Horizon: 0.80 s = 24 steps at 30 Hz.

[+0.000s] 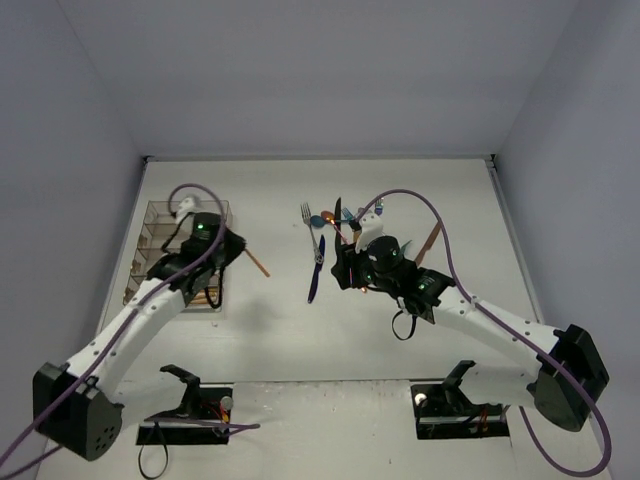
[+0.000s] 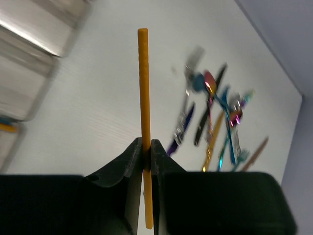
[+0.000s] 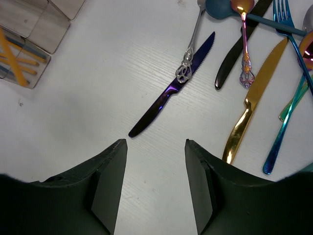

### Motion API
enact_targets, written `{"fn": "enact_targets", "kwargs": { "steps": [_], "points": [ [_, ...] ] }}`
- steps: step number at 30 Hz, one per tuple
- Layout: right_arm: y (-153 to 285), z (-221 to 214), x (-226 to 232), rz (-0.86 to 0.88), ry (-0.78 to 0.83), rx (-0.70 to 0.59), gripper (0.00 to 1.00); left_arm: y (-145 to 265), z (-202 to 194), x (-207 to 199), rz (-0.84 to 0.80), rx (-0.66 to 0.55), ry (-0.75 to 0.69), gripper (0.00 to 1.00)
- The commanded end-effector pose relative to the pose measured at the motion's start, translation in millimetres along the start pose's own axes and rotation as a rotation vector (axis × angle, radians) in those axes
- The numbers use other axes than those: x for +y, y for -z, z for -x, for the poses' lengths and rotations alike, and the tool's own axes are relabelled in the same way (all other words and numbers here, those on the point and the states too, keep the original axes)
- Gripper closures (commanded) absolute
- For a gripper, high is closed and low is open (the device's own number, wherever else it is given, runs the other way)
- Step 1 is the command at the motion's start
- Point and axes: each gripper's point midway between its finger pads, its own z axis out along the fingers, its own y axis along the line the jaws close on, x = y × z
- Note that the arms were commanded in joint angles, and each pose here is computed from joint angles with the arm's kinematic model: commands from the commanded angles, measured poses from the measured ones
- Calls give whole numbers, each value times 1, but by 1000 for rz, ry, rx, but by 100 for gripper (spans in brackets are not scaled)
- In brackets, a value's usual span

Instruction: Sort the eating utensils into containers

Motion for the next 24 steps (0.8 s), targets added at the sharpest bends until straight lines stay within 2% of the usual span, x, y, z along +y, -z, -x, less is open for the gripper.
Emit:
{"fn": "enact_targets", "kwargs": {
  "steps": [1,7,13,19,24],
  "points": [
    [7,23,-5,-21,19,-104,52,25,53,72,212,-210,173,100],
    [12,17,-8,-22,29,-107,51,44,70,143,399,-320,327,100],
    [15,12,-10,-15,36,-104,51,39,65,193,536,-341,462,100],
    [17,7,-12,-20,31,-101,51,29,63,212,589,-346,488,97],
    [20,6,-13,-21,25,-108,51,17,66,215,600,-344,487,87]
  ]
}}
